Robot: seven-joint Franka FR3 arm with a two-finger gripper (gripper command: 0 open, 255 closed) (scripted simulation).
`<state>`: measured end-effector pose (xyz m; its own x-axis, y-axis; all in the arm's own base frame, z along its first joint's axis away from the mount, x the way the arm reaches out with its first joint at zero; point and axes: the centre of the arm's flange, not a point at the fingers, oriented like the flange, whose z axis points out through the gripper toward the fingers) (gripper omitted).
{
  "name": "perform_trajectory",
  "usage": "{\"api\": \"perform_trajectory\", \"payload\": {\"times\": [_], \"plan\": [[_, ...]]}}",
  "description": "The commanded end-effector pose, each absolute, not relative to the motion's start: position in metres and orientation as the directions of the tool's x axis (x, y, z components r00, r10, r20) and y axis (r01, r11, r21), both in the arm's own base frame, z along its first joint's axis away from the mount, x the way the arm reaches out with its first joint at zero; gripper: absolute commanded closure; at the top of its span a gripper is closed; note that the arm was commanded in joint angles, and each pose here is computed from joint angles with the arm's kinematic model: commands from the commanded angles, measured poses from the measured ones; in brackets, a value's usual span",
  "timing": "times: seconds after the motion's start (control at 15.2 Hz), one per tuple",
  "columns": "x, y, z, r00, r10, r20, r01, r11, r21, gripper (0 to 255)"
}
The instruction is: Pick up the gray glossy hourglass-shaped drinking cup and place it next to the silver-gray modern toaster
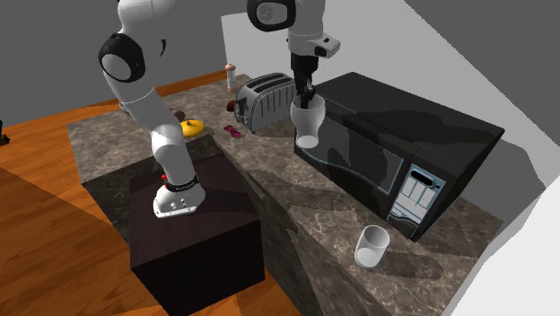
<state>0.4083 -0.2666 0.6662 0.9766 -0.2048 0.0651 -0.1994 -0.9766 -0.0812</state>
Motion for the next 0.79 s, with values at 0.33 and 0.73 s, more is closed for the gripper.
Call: {"api": "perform_trajectory", "payload": {"times": [0.33, 0.73], "plan": [[0.388, -0.175, 0.667, 0.976, -0.206, 0.066, -0.201, -0.976, -0.079, 255], [0.371, -0.098, 0.668, 0.976, -0.206, 0.066, -0.201, -0.976, -0.079, 255]]}}
